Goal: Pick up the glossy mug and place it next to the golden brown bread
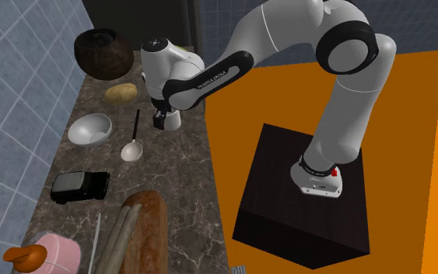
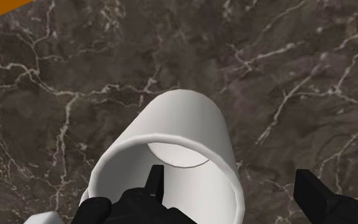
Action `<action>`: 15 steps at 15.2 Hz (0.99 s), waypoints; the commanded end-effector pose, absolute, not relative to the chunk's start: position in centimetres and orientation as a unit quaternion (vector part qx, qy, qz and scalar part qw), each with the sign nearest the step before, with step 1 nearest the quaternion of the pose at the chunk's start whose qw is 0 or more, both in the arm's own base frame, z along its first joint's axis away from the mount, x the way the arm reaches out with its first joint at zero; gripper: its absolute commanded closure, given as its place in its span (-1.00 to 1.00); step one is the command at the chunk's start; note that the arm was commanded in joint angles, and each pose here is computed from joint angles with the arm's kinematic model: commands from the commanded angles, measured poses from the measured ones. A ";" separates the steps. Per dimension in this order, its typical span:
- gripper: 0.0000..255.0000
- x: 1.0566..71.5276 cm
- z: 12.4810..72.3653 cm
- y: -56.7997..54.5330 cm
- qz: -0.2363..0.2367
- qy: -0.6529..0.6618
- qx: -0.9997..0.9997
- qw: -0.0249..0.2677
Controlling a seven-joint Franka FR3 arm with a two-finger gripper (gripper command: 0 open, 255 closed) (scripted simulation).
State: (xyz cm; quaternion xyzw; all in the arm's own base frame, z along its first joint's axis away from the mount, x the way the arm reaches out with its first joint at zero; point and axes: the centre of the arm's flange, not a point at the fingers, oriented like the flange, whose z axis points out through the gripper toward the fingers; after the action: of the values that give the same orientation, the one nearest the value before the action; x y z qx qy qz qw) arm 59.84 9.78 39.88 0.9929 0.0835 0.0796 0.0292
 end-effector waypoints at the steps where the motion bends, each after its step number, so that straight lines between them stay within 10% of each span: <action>1: -1.00 59.8 39.9 9.8 0.080 0.083 0.993 0.029; 2: 1.00 59.8 39.9 9.8 0.080 0.083 0.993 0.029; 15: 1.00 59.8 42.0 9.8 0.080 0.083 0.993 0.029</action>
State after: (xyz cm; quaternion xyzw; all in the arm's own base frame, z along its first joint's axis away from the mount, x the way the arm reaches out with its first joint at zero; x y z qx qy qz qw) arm 59.89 9.77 41.48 0.9929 0.0834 0.0796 0.0292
